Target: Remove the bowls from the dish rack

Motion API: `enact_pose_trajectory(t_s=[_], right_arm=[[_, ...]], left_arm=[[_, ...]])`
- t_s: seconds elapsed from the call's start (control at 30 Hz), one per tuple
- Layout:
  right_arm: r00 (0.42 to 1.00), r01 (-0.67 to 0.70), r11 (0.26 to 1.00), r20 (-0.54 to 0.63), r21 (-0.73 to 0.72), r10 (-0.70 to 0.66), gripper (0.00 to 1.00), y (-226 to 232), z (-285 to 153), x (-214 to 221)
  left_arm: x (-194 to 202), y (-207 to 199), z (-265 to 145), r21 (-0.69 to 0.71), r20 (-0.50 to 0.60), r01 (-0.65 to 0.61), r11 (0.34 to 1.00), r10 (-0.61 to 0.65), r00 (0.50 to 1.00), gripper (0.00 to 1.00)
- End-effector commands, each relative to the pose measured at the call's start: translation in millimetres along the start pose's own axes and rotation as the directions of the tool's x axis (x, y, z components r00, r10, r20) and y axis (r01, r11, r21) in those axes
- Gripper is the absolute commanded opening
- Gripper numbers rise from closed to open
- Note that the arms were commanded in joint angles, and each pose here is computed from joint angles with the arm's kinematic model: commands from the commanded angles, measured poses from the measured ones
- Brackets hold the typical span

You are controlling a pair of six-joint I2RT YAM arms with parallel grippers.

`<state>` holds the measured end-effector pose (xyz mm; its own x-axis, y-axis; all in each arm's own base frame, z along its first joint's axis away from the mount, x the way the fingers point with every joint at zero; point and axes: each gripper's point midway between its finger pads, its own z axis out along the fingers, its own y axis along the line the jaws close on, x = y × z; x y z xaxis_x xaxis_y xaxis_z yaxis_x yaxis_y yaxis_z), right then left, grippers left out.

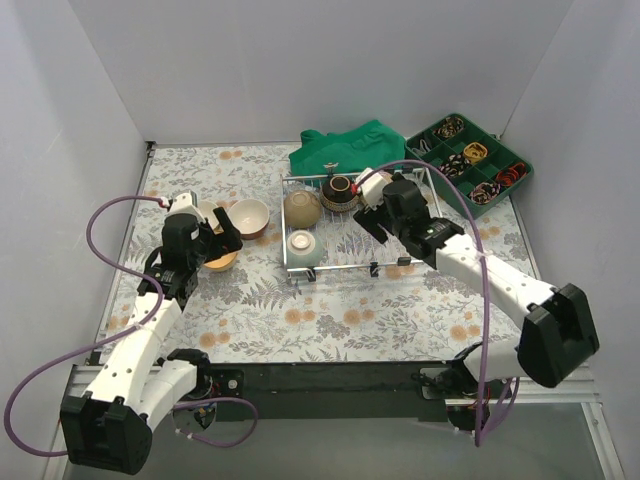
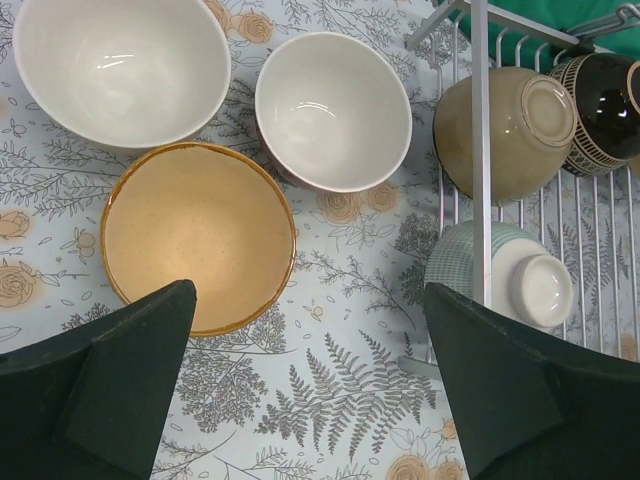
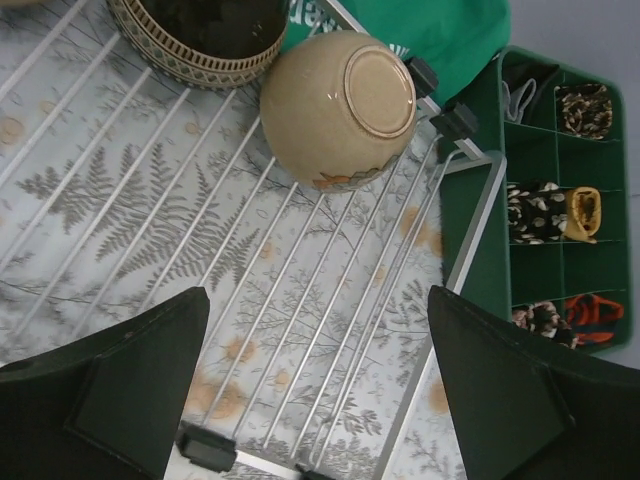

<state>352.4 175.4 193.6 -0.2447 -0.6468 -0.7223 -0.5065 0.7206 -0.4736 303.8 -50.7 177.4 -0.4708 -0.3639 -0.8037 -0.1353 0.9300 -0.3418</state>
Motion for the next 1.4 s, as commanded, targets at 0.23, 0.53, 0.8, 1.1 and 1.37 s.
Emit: enact_pose_trajectory(t_s=[0.23,0.53,0.8,1.1,1.37], right_arm=[[0.930,0.366,0.919,-0.026,0.145,-0.366,0.98,-24,59,-16],[0.860,0.510,0.855,-0.057,0.095,-0.507,0.99,-8,96,-5],[0.841,0.541,0.834,-0.082,0.106,-0.535,0.99,-7,120,-2],[0.804,0.594,0.793,-0.137,0.133,-0.579,0.99,-8,137,11],[0.810,0.586,0.784,-0.139,0.205,-0.569,0.99,-11,147,11]], left_arm=[[-9,0,-11,-0.026,0.095,-0.066,0.997,0.069,0.993,0.98],[-10,2,-15,-0.052,0.110,-0.068,0.996,0.073,0.991,0.98],[-10,9,-14,-0.090,0.113,-0.060,0.994,0.070,0.991,0.98],[-9,8,-13,-0.087,0.108,-0.065,0.994,0.074,0.991,0.98],[-7,8,-12,-0.083,0.098,-0.066,0.994,0.074,0.992,0.98]])
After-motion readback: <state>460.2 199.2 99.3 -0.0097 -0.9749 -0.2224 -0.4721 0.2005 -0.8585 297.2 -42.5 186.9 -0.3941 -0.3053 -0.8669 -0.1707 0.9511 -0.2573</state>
